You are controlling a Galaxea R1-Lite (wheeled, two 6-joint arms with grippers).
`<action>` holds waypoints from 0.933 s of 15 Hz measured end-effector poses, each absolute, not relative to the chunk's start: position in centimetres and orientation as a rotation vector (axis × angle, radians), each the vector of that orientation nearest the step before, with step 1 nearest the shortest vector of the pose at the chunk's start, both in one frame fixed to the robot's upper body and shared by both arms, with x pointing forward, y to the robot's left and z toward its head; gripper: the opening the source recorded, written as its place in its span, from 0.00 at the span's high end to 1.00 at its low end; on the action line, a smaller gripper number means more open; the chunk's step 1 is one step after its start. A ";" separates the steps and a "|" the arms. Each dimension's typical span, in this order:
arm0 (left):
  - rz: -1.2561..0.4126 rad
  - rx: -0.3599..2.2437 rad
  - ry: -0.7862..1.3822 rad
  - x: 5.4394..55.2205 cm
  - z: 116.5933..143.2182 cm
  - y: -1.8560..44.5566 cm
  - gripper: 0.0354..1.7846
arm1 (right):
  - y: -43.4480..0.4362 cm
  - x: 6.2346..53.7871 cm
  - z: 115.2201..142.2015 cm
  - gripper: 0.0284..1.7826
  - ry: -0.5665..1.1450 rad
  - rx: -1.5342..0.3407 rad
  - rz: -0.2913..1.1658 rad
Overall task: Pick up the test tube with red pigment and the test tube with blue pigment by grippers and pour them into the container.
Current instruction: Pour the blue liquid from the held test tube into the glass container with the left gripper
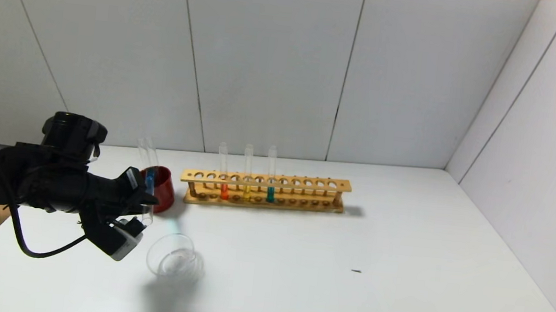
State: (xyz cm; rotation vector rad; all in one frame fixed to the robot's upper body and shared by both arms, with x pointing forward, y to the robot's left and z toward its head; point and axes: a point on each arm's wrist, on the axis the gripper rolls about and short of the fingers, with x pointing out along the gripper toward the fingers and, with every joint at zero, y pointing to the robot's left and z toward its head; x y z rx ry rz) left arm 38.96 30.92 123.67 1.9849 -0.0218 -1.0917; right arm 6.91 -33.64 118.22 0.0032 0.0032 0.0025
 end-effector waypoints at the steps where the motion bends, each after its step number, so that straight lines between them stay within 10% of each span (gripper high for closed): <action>1: -1.099 2.004 -0.028 39.0 123.6 30.7 0.85 | -33.6 6.9 118.2 0.02 0.003 0.003 0.003; 14: -1.108 2.144 -0.001 39.4 123.3 29.3 0.85 | -33.6 6.9 118.2 0.02 0.003 0.003 0.003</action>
